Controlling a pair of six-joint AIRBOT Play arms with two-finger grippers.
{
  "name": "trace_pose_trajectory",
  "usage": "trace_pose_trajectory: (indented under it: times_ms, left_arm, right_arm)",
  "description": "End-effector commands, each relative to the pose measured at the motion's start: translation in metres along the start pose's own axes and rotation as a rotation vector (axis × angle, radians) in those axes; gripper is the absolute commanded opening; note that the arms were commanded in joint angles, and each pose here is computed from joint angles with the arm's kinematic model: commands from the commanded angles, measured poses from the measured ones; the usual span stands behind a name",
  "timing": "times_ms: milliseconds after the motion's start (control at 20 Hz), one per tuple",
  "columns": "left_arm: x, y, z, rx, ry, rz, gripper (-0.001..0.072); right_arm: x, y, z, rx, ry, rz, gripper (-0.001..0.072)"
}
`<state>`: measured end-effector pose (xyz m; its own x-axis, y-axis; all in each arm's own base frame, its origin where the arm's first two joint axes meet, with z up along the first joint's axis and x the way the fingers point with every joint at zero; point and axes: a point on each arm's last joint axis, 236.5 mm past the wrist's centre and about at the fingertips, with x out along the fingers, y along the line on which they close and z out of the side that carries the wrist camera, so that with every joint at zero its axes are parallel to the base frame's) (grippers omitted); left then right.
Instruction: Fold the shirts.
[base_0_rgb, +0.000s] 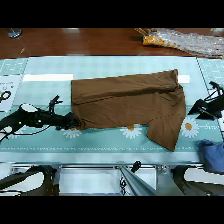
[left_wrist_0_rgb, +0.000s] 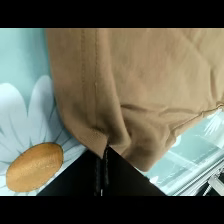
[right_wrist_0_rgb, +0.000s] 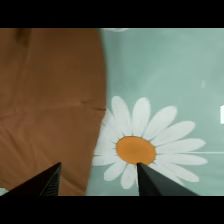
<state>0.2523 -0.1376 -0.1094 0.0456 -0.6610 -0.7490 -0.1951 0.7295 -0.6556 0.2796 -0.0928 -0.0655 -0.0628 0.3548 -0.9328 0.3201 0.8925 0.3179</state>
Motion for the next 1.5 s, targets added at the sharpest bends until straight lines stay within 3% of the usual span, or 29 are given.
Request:
trace_pose_trajectory:
  times_ms: [0,150,500,650,750,850,900,1250,1450]
  left_arm:
    - [0.000,-0.001,-0.002,0.002,0.008,-0.004,0.0016]
    - [0.000,-0.002,-0.003,0.002,0.014,-0.007,0.0015]
    - [0.000,-0.003,-0.006,0.002,0.024,-0.011,0.0015]
    - [0.000,-0.003,-0.006,0.002,0.024,-0.012,0.0016]
    - [0.000,-0.003,-0.006,0.002,0.023,-0.011,0.0015]
    - [-0.001,-0.004,-0.003,0.010,0.016,-0.011,0.0015]
    - [-0.004,-0.007,0.003,0.025,0.005,-0.014,0.0015]
    - [-0.088,-0.068,0.103,0.186,-0.246,-0.069,0.0015]
    - [-0.135,-0.111,0.150,0.278,-0.418,-0.094,0.0015]
  right_arm:
    - [0.022,0.009,-0.008,0.004,-0.012,0.082,0.0536]
    - [0.030,0.027,0.003,-0.019,-0.072,0.170,0.0534]
    - [0.049,0.024,-0.005,0.001,-0.066,0.172,0.0525]
    - [0.062,0.032,-0.006,0.049,-0.088,0.219,0.0465]
    - [0.071,0.033,-0.008,0.077,-0.095,0.231,0.0359]
    - [0.067,0.035,-0.006,0.075,-0.106,0.240,0.0068]
    - [0.059,0.039,-0.001,0.048,-0.135,0.242,0.0025]
    - [-0.089,0.108,0.089,-0.132,-0.614,0.347,0.0018]
    - [-0.127,0.154,0.131,-0.234,-0.816,0.286,0.0018]
